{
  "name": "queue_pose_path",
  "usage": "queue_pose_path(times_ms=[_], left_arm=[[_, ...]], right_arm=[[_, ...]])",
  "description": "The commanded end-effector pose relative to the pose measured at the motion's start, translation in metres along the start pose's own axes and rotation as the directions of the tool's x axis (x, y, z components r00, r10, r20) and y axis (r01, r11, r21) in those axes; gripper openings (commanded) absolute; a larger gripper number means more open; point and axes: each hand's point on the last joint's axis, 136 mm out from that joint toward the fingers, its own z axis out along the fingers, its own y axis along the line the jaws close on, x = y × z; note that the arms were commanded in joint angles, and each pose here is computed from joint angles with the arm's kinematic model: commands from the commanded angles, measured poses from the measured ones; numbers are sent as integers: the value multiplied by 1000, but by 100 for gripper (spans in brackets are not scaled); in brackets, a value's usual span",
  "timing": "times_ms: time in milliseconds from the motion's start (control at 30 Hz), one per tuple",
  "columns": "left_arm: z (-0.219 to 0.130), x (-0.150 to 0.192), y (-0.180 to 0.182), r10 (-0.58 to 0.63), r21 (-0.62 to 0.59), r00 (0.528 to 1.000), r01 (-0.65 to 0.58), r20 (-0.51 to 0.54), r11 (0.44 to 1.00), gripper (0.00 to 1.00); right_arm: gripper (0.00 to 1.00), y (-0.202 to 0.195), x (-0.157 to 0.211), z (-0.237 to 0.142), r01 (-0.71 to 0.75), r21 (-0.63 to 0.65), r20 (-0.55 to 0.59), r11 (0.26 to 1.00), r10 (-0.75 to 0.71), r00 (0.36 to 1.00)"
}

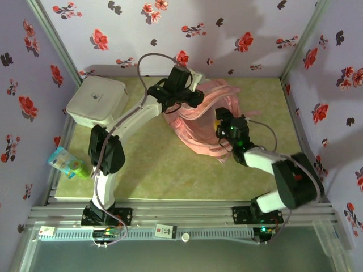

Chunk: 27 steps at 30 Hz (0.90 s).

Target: Pack books, pencil case, and school supplies into a backpack

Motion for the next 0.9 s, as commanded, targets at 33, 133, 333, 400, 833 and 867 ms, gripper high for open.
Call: queue_pose_path(times_ms=[33,133,333,400,833,867], left_arm=[[-21,-27,-3,-20,35,995,16,98,999,2],[-19,-11,-2,-53,60,997,49,54,997,34],[-30,7,23,-194,44,979,191,64,981,73],[-33,13,44,-271,28,959,269,84,963,78],[8,85,147,-668,-36,744,668,23,743,66],[12,87,147,-677,-24,735,678,17,735,64]], right_arm=[[74,-45,-36,-56,64,263,169,963,-111,979],[78,-30,-59,-96,147,316,265,937,-236,935],[83,19,-75,-131,305,332,298,892,-407,864],[83,28,-71,-123,352,320,264,880,-439,859],[80,5,-19,-41,497,314,-123,809,-485,866],[79,2,-18,-39,502,317,-135,805,-486,864]])
